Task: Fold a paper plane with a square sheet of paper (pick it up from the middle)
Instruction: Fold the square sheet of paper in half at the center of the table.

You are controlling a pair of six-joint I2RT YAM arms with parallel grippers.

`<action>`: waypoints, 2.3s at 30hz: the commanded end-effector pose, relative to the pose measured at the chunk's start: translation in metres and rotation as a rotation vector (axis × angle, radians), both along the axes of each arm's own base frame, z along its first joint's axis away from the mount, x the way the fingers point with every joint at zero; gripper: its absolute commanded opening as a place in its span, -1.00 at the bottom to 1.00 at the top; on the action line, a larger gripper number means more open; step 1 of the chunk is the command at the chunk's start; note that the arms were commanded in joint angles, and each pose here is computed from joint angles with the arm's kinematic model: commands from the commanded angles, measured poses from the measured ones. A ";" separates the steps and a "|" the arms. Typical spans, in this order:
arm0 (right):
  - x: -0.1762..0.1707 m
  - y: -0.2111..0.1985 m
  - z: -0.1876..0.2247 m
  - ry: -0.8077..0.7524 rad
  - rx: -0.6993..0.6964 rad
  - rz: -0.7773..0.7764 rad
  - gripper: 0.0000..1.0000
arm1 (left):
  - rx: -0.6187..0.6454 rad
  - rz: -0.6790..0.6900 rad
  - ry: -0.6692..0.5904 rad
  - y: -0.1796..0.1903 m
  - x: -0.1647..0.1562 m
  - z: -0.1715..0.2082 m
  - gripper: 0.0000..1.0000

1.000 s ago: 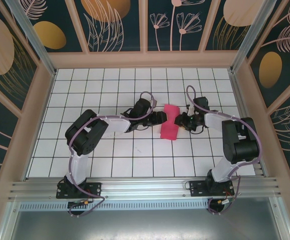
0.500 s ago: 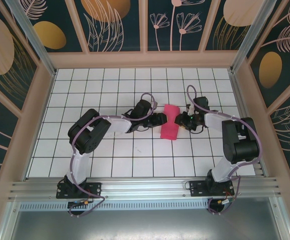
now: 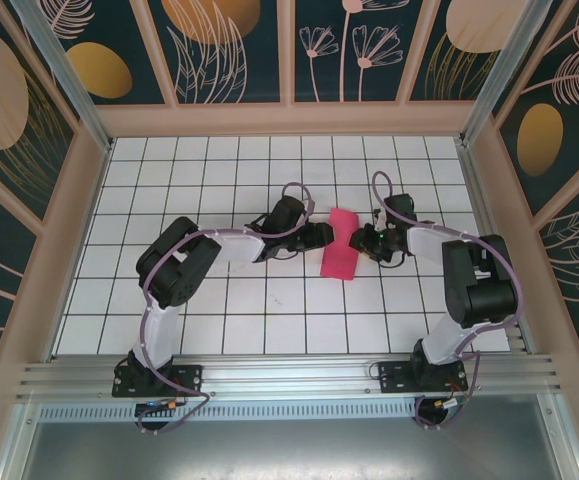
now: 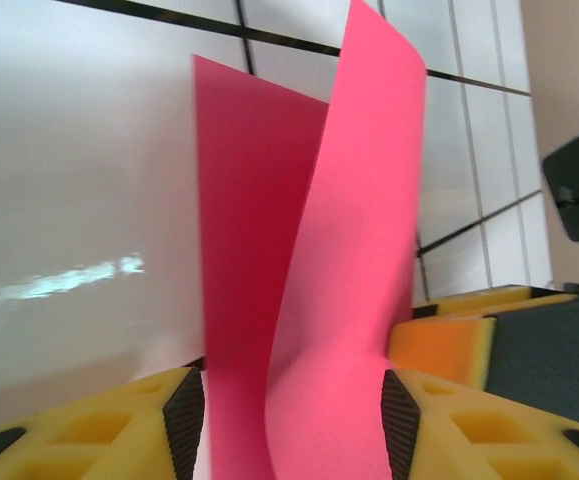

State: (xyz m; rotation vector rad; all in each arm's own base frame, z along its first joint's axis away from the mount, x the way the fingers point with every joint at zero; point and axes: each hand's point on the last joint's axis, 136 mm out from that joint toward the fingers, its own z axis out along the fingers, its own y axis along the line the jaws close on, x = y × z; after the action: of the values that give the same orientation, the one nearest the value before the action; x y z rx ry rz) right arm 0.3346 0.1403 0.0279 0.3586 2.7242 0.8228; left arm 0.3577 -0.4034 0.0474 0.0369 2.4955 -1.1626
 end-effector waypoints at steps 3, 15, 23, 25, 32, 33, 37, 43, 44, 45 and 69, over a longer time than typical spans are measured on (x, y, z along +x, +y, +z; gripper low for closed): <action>0.002 0.002 -0.005 0.007 -0.032 -0.026 -0.28 | -0.002 -0.006 -0.077 -0.003 0.008 0.033 -0.06; 0.005 0.000 -0.005 0.004 -0.047 -0.048 -0.27 | -0.013 -0.012 -0.034 -0.006 0.005 0.022 -0.03; 0.005 -0.002 -0.004 0.003 -0.053 -0.059 -0.28 | -0.011 -0.025 0.011 -0.008 0.000 0.006 -0.07; 0.006 -0.003 -0.004 0.001 -0.056 -0.065 -0.27 | -0.001 -0.023 0.014 -0.007 0.001 0.004 -0.08; 0.007 -0.003 -0.001 -0.004 -0.048 -0.080 -0.27 | -0.011 -0.046 0.026 -0.010 -0.002 -0.001 -0.09; 0.007 -0.002 -0.001 -0.005 -0.046 -0.079 -0.27 | -0.012 -0.046 0.027 -0.011 -0.002 -0.001 -0.09; 0.008 -0.002 0.002 -0.013 -0.036 -0.088 -0.28 | -0.013 -0.035 0.030 -0.011 -0.001 -0.003 -0.08; 0.009 -0.002 0.006 -0.022 -0.011 -0.099 -0.28 | -0.012 -0.023 0.023 -0.008 0.000 -0.002 -0.08; 0.009 -0.002 0.006 -0.020 -0.008 -0.101 -0.28 | -0.011 -0.024 0.024 -0.008 -0.001 -0.003 -0.10; 0.009 -0.002 0.006 -0.021 -0.006 -0.101 -0.28 | -0.011 -0.025 0.025 -0.009 -0.001 -0.004 -0.14; 0.007 -0.003 0.002 -0.008 -0.011 -0.109 -0.27 | -0.025 -0.037 0.022 -0.015 0.003 -0.010 -0.68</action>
State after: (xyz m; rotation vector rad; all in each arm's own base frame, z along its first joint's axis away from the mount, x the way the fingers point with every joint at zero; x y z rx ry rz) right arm 0.3396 0.1409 0.0253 0.4887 2.6933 0.7919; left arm 0.3536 -0.4118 0.0304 0.0443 2.5519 -1.2030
